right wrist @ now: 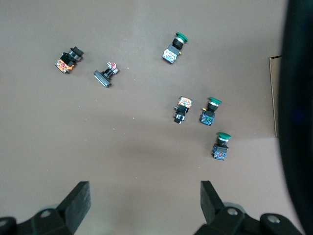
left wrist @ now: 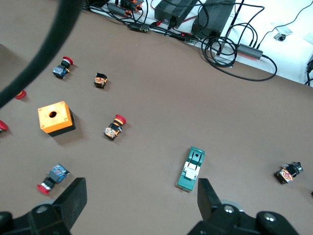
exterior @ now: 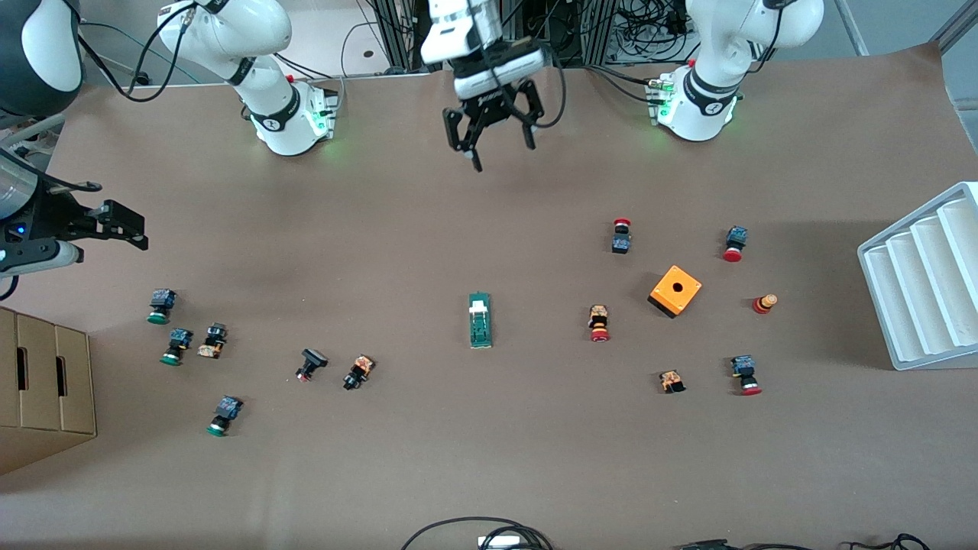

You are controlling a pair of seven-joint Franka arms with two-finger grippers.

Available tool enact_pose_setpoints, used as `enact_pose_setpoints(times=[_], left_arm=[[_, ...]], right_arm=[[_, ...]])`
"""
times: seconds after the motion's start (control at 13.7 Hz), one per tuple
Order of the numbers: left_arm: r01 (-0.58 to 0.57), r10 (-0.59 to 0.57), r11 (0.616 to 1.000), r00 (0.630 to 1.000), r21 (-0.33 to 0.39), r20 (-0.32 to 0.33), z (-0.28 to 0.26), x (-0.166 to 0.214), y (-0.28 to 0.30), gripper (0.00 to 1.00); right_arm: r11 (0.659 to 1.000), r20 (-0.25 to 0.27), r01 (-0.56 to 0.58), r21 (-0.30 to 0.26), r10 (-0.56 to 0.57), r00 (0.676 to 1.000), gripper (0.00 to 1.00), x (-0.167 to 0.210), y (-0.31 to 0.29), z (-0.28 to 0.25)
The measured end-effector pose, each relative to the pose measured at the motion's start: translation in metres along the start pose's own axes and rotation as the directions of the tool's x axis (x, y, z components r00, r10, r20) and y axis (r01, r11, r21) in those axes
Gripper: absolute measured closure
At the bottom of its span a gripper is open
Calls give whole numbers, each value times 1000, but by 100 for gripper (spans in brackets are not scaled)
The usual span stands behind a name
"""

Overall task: Close load switch with both arms
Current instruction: 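Lower the left gripper onto the green switch base and grasp it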

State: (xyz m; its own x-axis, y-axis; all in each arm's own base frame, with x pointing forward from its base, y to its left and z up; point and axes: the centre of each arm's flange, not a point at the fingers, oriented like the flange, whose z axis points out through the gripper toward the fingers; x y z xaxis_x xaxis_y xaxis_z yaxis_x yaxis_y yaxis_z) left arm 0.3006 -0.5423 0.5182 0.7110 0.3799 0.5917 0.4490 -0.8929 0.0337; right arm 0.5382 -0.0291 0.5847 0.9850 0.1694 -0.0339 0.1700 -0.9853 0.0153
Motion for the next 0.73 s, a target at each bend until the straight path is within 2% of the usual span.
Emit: enact_pose_setpoints(times=[0.29, 0.73], left_arm=[[-9, 10, 1000, 997, 9, -76, 48, -50, 21, 0], [-168, 166, 986, 959, 9, -229, 137, -114, 43, 0]], right_arm=[[1000, 7, -1, 1, 1, 1000, 0, 2, 1, 4], [1000, 12, -3, 2, 3, 1000, 0, 3, 2, 6]])
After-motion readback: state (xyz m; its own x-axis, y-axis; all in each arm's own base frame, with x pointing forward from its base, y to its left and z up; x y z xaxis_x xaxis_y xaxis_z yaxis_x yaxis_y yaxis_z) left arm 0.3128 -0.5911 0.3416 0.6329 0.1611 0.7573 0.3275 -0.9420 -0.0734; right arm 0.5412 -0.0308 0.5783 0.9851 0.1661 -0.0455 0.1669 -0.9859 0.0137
